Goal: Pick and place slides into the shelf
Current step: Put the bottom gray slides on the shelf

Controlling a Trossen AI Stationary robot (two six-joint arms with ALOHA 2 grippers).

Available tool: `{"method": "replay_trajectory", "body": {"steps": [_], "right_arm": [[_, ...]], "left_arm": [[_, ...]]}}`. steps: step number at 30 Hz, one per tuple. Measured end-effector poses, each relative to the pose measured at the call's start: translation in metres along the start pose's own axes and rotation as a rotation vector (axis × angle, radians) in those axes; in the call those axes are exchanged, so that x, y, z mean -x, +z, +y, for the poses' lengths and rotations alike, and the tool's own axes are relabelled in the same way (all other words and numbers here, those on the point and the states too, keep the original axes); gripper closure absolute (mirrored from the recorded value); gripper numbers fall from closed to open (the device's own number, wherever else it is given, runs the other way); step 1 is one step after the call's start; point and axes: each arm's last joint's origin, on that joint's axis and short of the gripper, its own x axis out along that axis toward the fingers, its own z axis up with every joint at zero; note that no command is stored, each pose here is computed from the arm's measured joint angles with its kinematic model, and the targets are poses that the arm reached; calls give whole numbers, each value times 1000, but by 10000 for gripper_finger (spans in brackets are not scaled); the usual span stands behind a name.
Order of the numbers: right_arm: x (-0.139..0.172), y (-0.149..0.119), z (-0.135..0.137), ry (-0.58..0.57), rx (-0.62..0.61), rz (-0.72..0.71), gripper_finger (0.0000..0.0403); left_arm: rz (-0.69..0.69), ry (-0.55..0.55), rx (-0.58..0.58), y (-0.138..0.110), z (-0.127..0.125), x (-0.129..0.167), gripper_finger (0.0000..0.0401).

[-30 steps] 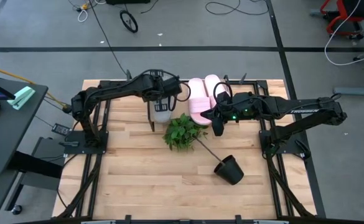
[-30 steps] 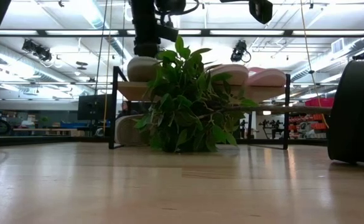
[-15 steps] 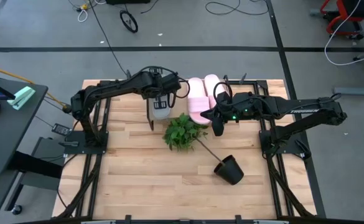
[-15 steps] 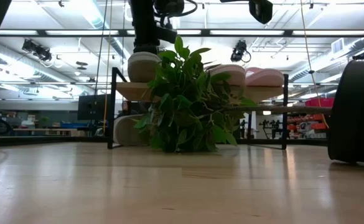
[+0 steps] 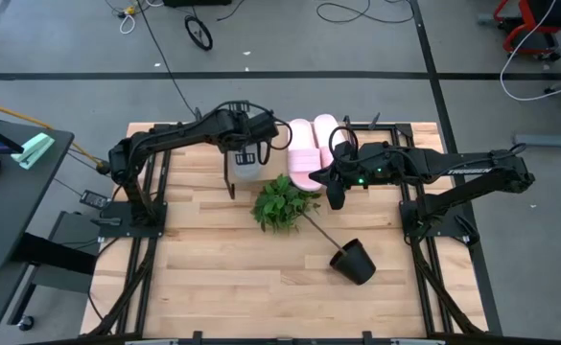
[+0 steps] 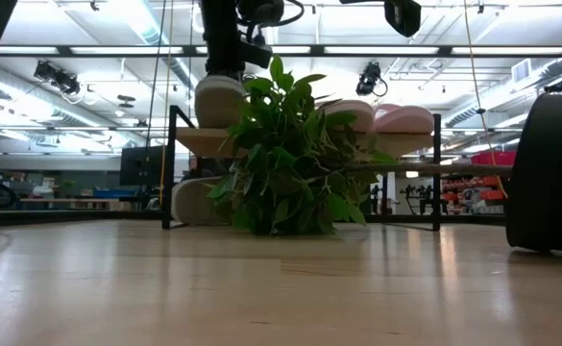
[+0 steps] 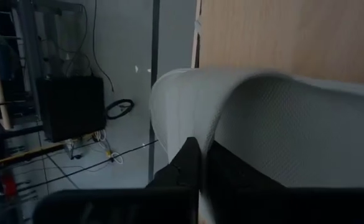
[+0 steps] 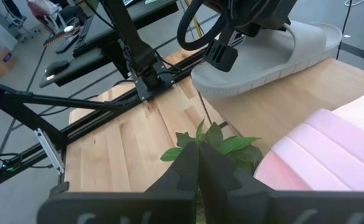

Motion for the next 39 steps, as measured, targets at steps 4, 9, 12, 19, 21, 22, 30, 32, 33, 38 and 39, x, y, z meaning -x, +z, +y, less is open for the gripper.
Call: {"method": "replay_trajectory", "body": {"steps": [4,9,12,19,21,22,30,32,33,38,39], "right_arm": [[0,0,0,0,0,0,391],[0,0,0,0,-1,0,391],[0,0,0,0,-1,1,391],[0,0,0,-1,-1,1,391],[0,0,0,-1,-1,1,391],[0,0,0,-1,-1,2,391],[0,0,0,-2,-1,3,391],[0,0,0,-2,-1,3,391],[0,0,0,-2,-1,3,391],[0,0,0,-2,-1,3,391],[0,0,0,-2,-1,3,391]], "left_arm": [[2,2,-11,-1,2,-1,388],[2,-13,-8,-1,2,-2,352],[9,-28,-11,-3,3,-3,345],[2,-98,9,-4,3,-4,351],[1,-98,9,-4,3,-4,346],[1,-99,9,-4,3,-4,342],[-6,-117,13,-4,2,-4,295],[-13,-138,20,-4,2,-4,281],[-14,-145,27,-4,1,-4,273],[-12,-150,33,-5,1,-4,234],[-12,-150,33,-5,1,-4,226]]}}
